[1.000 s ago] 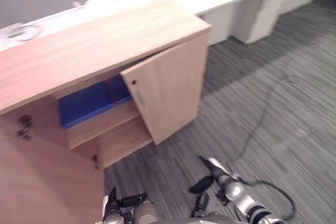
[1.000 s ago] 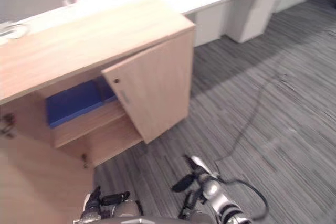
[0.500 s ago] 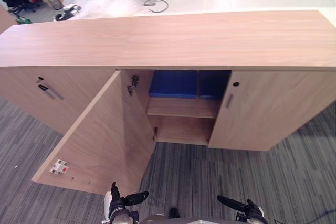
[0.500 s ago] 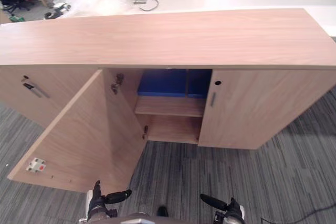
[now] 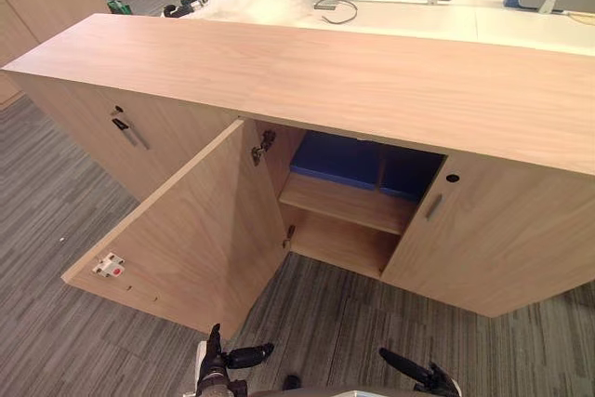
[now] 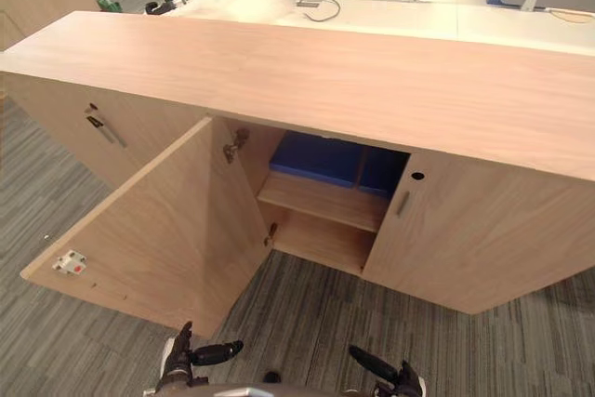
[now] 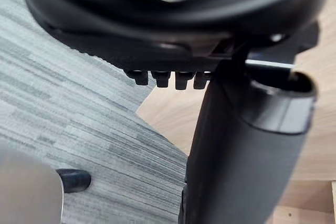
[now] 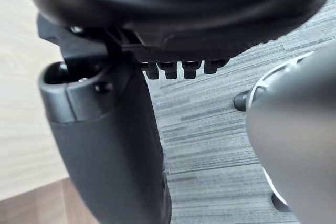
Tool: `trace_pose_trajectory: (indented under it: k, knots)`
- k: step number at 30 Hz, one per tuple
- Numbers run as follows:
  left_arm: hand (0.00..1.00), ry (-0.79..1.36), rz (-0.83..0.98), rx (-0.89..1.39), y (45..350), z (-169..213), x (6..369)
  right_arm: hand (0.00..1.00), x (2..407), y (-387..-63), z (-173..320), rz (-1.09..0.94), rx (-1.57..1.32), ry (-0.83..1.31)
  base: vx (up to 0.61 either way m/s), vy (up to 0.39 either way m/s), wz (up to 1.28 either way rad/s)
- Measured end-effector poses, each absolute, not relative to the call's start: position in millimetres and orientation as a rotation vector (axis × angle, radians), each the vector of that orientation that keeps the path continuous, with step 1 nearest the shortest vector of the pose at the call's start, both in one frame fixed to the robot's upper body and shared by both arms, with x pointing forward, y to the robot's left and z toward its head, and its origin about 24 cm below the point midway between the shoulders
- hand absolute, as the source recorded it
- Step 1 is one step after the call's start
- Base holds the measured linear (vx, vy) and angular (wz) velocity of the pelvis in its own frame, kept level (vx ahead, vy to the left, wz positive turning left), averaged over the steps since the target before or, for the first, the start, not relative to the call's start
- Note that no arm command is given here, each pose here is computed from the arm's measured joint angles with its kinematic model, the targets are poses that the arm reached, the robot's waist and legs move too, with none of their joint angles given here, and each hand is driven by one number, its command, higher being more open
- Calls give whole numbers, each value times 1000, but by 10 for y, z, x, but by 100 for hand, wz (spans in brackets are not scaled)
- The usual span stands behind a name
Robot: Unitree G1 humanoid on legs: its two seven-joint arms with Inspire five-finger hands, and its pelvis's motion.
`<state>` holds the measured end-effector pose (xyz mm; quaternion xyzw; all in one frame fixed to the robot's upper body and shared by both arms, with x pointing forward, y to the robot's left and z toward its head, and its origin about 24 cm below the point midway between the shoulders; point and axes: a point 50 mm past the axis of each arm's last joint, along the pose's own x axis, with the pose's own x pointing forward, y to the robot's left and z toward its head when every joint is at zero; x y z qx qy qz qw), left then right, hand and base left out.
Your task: Walk over to the cabinet, pick up the folder, carry it to the office cabinet, place the folder inside the office cabinet, then close the office cabinet door
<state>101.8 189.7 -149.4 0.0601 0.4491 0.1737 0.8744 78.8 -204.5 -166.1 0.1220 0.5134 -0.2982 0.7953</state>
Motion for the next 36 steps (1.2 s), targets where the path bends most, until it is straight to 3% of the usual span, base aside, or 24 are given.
trace_pose_trajectory:
  k: [12,19,26,31,36]
  knots:
    - [100,901,598,-96,2144,-1453,989,100,866,-1863,-1660,-603,316,1078,-43,-8,28]
    - [100,873,719,-291,2070,-1458,897,100,861,-2028,-1605,-674,311,1017,-90,145,21]
    - [100,798,1081,-592,2328,-1472,588,100,600,-2048,-1664,-778,401,1073,123,80,42]
    - [100,674,1081,-499,2501,-1249,675,100,684,-1965,-1657,-713,382,1069,123,0,1]
    - [100,403,914,-276,2628,-701,1252,100,783,-1990,-1616,-648,323,1034,73,-71,-12]
